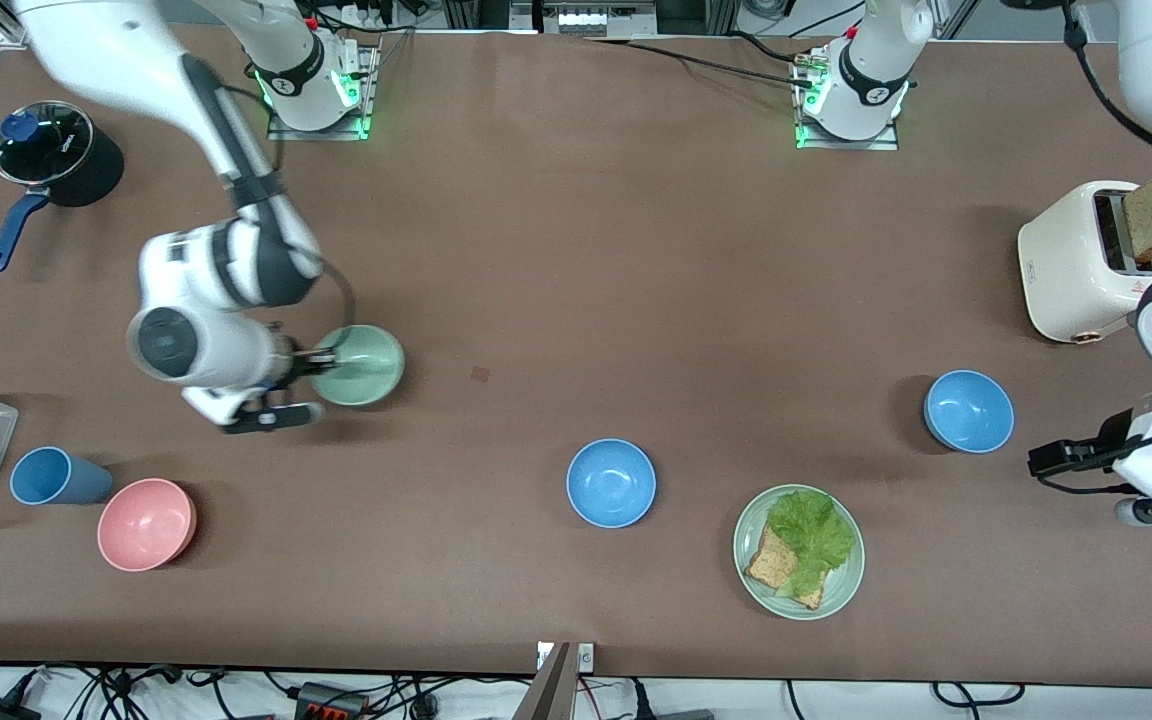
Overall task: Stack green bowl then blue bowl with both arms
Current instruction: 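Slide the green bowl with the right gripper while the left gripper grasps the blue bowl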
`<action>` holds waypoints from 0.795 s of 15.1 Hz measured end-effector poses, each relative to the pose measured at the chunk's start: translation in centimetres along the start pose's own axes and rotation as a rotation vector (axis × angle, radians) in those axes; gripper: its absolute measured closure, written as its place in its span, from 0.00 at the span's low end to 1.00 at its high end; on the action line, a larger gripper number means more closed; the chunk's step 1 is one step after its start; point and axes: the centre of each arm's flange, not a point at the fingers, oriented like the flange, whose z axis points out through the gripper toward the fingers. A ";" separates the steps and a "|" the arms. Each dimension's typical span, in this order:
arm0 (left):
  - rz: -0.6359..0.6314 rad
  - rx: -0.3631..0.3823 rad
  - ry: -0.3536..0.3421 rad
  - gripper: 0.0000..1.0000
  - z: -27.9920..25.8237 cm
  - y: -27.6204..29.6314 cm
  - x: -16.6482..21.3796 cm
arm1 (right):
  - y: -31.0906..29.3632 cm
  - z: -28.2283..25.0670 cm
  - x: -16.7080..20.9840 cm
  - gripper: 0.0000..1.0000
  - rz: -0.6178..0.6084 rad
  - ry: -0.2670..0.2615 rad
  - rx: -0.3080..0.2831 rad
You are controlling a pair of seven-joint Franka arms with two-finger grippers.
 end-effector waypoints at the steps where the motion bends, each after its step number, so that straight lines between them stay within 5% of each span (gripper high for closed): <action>1: 0.020 0.001 -0.003 0.00 0.8 -0.8 -0.1 | -4.0 -0.2 -0.4 0.95 0.006 0.005 0.011; 4: 0.041 0.004 -0.013 0.00 3.7 -2.3 -0.6 | -14.8 1.7 -2.5 0.95 0.039 -0.016 0.034; 6: 0.041 0.004 -0.021 0.00 6.7 -2.5 -1.8 | -19.9 3.8 -3.7 0.95 0.084 -0.043 0.107; 8: 0.040 0.004 -0.024 0.00 9.6 -2.7 -3.8 | -23.2 5.9 -4.3 0.95 0.097 -0.039 0.171; 12: 0.050 -0.010 -0.062 0.00 11.0 -3.3 -8.5 | -25.5 9.8 -4.7 0.95 0.120 -0.035 0.169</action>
